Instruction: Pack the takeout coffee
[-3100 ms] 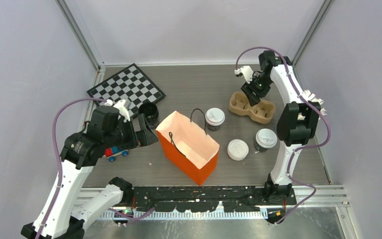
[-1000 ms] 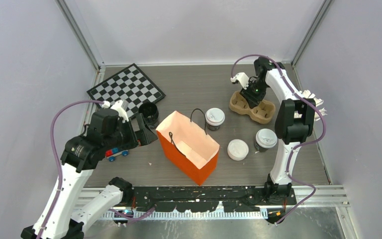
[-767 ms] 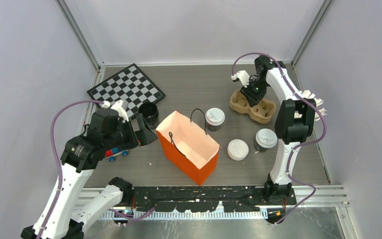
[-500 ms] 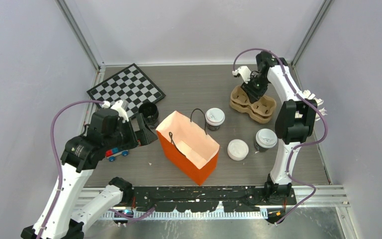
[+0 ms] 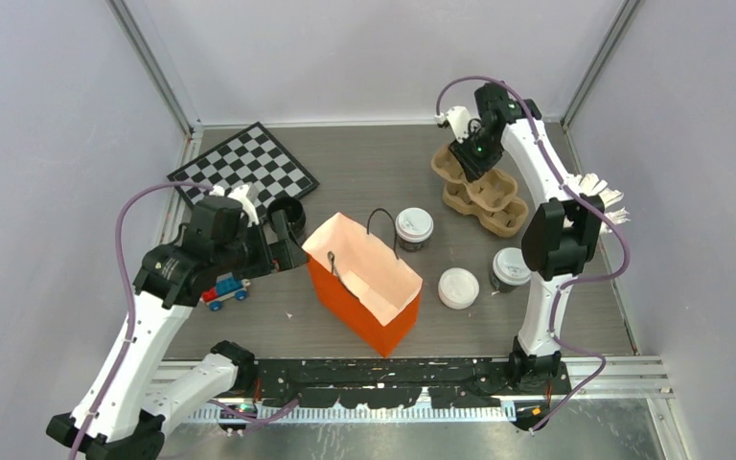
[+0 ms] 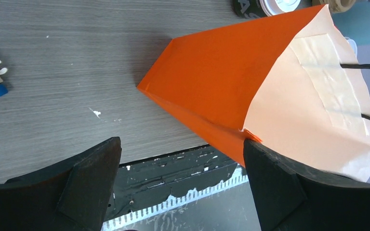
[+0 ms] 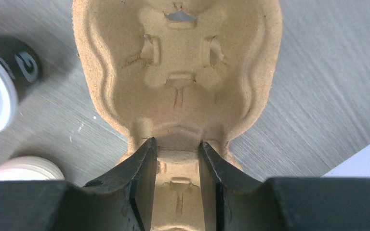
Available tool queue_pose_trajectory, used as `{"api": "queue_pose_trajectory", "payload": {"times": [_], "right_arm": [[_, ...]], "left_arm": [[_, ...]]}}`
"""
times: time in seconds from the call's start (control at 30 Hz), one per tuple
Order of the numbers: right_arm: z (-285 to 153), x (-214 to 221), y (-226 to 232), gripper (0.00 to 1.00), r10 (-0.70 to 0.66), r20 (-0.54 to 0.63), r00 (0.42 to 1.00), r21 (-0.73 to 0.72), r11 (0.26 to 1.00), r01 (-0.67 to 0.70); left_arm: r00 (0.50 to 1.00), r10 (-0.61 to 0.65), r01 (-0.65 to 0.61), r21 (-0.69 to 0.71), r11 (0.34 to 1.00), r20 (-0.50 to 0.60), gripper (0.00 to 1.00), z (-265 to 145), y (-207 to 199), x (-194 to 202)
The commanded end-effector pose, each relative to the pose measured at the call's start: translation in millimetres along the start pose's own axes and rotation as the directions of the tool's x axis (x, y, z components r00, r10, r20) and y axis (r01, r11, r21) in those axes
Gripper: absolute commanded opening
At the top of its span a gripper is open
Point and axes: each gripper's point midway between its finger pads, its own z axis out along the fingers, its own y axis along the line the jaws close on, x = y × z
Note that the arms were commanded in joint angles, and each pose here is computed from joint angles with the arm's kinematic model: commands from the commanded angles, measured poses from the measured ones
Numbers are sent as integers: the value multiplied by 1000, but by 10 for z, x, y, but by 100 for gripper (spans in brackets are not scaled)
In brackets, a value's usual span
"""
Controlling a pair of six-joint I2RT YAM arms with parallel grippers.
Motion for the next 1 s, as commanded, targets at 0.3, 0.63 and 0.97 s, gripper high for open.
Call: {"api": "queue_pose_trajectory", "payload": {"times": [0.3, 0.63, 0.97], "right_arm": [[-1616, -1273, 301, 37, 129, 453, 882, 230, 939, -255], [-2551, -1720, 1223, 40, 80, 683, 726, 56, 985, -162], [-3321, -2060, 2077, 39, 258, 832, 492, -257, 964, -70]], "left_arm": [[995, 58, -64, 72, 995, 77, 100, -103, -259, -321], [995, 64, -75, 139, 987, 80, 99, -171, -377, -308], [1000, 10, -12, 164, 986, 9, 93, -131, -476, -267]]}}
